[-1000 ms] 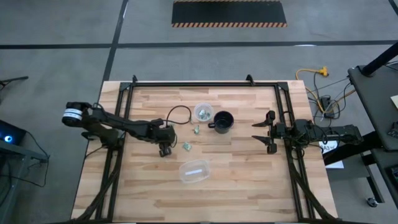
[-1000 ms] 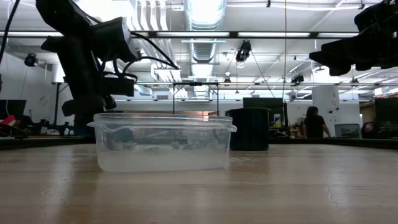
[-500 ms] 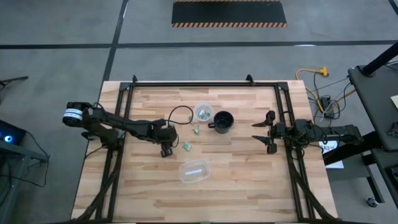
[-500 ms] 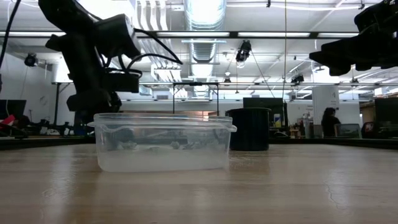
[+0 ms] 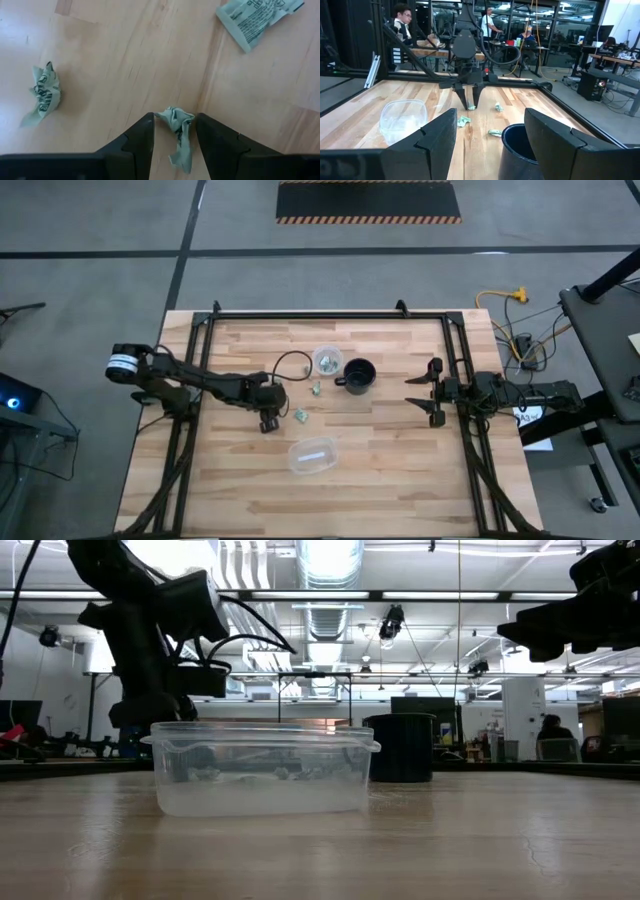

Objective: Pick and place Stevia / Truvia into bins
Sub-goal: Put the stevia packet into the top transparent container

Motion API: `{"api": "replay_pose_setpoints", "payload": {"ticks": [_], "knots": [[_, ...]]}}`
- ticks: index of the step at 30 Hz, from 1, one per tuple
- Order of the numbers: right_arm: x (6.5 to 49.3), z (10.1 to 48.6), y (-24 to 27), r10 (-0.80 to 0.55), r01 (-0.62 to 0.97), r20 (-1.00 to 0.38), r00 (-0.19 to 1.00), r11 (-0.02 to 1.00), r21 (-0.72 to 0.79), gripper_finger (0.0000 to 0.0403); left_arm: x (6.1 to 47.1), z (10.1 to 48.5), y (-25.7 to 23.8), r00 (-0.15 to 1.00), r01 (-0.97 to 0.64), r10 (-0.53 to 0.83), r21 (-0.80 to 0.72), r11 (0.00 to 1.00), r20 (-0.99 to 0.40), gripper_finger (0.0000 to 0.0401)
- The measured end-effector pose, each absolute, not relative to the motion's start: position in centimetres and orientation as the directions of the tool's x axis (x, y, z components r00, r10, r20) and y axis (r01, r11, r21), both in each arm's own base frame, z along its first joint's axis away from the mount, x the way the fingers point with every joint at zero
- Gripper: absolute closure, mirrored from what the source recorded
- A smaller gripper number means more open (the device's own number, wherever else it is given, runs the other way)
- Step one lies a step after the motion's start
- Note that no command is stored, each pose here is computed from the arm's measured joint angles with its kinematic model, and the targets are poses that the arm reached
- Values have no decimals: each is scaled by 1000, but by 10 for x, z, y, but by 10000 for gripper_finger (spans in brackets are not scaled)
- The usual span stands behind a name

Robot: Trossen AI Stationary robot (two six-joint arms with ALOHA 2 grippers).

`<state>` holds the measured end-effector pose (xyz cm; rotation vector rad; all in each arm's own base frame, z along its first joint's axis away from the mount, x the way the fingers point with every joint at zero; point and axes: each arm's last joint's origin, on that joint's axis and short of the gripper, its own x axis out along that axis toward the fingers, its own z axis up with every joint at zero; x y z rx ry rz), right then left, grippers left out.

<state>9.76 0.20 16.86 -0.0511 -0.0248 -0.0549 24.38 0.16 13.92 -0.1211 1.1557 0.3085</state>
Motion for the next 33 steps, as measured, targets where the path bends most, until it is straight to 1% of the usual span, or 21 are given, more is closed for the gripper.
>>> {"api": "replay_pose_setpoints", "payload": {"ticks": [6, 8, 11, 15, 16, 22, 24, 27, 31, 33], "knots": [[98, 169, 2, -54, 55, 27, 998, 997, -50, 181, 244, 139, 3, 364, -306, 166, 51, 951, -916, 270], [98, 169, 2, -54, 55, 27, 998, 997, -50, 181, 244, 139, 3, 367, -304, 157, 42, 952, -917, 277], [98, 169, 2, -54, 55, 27, 998, 997, -50, 181, 244, 139, 3, 368, -305, 147, 31, 952, -918, 306], [98, 169, 2, -54, 55, 27, 998, 997, -50, 181, 244, 139, 3, 372, -302, 138, 21, 953, -918, 375], [98, 169, 2, -54, 55, 27, 998, 997, -50, 181, 244, 139, 4, 372, -305, 140, 21, 952, -917, 387], [98, 169, 2, -53, 55, 26, 998, 997, -50, 181, 249, 145, 7, 378, -315, 186, 62, 947, -907, 396], [98, 169, 2, -54, 55, 26, 998, 997, -50, 181, 256, 152, 8, 419, -317, 223, 88, 944, -880, 398], [98, 169, 2, -54, 55, 26, 998, 997, -50, 181, 269, 163, 11, 514, -336, 295, 128, 933, -805, 398], [98, 169, 2, -54, 55, 26, 998, 997, -50, 181, 289, 181, 13, 703, -344, 309, 74, 936, -640, 399], [98, 169, 2, -54, 55, 26, 998, 997, -50, 181, 296, 190, 15, 778, -355, 314, 32, 934, -544, 399]]}}
